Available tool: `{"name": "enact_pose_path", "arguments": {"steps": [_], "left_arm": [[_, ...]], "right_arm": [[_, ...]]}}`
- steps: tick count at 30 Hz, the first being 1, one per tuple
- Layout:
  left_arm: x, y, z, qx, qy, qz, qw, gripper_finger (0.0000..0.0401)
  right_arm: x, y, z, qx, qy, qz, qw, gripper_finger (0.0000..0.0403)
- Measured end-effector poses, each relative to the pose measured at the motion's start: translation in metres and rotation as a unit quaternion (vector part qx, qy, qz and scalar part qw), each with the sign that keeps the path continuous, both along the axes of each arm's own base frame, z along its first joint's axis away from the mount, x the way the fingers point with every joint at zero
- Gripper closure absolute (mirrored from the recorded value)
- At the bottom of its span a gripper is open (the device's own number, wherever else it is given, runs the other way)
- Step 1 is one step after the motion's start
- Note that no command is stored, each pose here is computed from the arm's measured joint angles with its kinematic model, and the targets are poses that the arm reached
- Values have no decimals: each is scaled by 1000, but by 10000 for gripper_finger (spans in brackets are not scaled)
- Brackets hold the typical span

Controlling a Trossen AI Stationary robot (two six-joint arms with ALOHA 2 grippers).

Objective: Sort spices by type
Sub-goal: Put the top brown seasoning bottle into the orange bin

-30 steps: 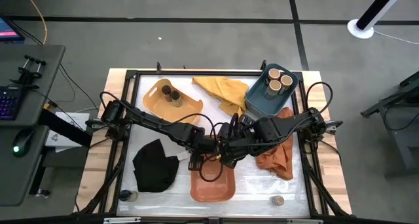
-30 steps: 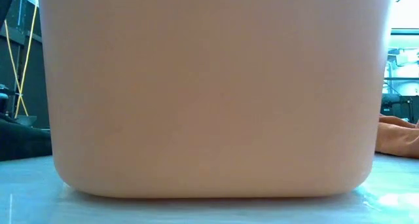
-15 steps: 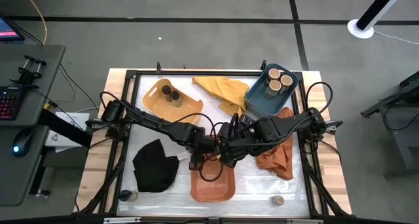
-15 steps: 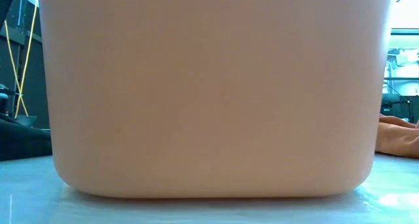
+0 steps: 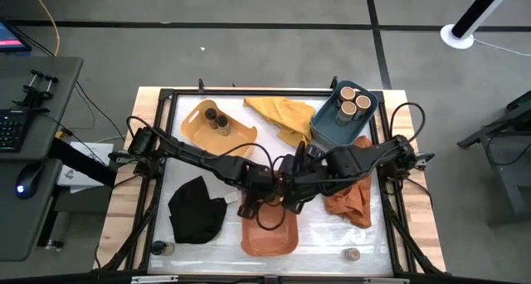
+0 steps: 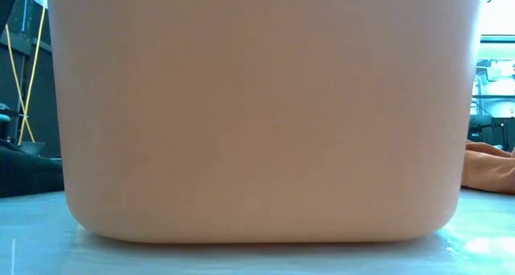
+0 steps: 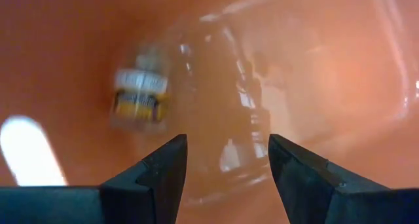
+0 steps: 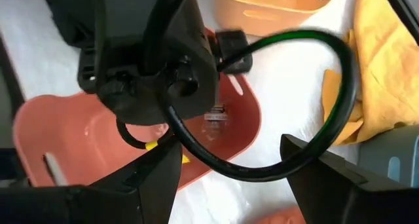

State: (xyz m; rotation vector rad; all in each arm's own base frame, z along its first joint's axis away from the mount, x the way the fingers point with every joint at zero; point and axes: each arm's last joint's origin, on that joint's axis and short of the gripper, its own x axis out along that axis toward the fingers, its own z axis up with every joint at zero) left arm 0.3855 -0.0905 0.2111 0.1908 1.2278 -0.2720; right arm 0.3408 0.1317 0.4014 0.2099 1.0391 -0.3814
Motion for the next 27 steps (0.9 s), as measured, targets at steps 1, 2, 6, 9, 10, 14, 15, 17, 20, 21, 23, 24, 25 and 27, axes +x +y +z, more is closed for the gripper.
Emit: {"name": "enact_pose_path", "arguments": {"steps": [1,2,6,9,10,14,15,17,20,21,23,24,25,27], "left_arm": [[1,-2,0,2,-8,-18,1000,201],[2,-4,1,5,-17,-34,999,201],[8,-12,4,12,-66,-86,994,201],[14,-16,8,23,-111,-105,988,201],[16,-16,8,31,-122,-102,987,201],[21,-7,6,57,-129,-72,987,201],[22,-4,4,57,-124,-67,988,201],[23,0,-5,57,-102,-56,992,201],[27,3,-22,61,-78,-55,994,201],[28,4,-28,64,-70,-57,994,201],[29,5,-34,73,-64,-57,994,201],[30,5,-35,72,-63,-52,994,201],[30,5,-34,76,-64,-45,994,201],[30,5,-34,86,-69,-42,993,201]], "right_arm": [[-3,0,4,3,-6,1,1000,151],[-7,0,9,5,-13,3,1000,151],[-27,-6,29,12,-54,-19,998,151],[-38,-10,41,11,-84,-46,995,151],[-40,-11,43,11,-91,-55,994,151],[-44,-12,46,11,-103,-70,992,151],[-44,-12,46,11,-103,-70,992,151],[-44,-11,46,11,-103,-70,992,151],[-43,-11,46,7,-102,-68,992,151],[-43,-12,46,3,-104,-70,992,151],[-43,-12,46,0,-105,-70,992,151],[-43,-12,46,-1,-105,-69,992,151],[-43,-12,46,-2,-104,-67,992,151],[-43,-12,46,-3,-104,-67,992,151]]}}
